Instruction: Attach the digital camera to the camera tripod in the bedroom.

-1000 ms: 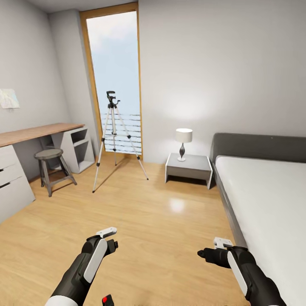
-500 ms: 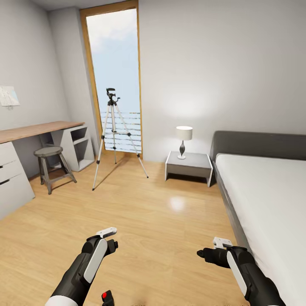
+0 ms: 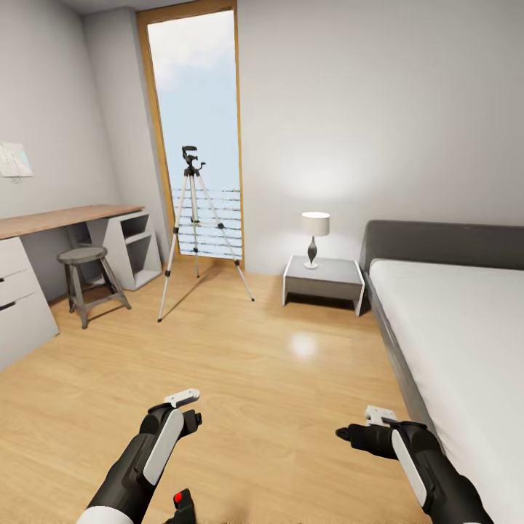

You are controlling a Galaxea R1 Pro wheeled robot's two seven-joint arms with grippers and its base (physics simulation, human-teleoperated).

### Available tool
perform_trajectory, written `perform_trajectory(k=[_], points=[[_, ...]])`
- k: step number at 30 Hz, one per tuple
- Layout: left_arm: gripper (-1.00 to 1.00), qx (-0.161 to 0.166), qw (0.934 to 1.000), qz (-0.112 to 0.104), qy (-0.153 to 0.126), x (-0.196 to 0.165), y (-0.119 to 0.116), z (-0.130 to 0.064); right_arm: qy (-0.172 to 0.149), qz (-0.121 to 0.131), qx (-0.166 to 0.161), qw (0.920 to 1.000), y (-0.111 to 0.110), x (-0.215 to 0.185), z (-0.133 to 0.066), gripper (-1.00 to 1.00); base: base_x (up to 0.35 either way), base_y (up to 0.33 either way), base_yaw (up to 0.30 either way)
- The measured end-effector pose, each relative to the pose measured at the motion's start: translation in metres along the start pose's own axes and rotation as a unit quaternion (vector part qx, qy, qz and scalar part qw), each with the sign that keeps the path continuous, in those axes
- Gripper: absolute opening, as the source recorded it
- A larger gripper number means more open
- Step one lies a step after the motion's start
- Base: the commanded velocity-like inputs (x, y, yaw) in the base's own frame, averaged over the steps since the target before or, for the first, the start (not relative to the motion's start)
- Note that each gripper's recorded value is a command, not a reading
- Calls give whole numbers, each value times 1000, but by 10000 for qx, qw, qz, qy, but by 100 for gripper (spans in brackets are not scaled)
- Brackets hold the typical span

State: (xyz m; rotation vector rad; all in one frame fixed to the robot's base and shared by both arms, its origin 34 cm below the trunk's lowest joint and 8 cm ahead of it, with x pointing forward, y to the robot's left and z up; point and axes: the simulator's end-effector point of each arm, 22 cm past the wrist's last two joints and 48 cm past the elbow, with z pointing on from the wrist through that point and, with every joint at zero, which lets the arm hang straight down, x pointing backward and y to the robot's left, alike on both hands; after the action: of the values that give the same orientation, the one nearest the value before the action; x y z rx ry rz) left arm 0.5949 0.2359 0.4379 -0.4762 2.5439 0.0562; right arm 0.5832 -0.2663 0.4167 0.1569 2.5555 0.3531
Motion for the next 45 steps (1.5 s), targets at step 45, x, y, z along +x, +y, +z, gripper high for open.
perform_trajectory(k=[45], points=[[100, -357, 9990, -217, 182, 58, 22, 79, 723, 150, -1779, 9813, 18, 62, 32, 100, 0, 0, 0]])
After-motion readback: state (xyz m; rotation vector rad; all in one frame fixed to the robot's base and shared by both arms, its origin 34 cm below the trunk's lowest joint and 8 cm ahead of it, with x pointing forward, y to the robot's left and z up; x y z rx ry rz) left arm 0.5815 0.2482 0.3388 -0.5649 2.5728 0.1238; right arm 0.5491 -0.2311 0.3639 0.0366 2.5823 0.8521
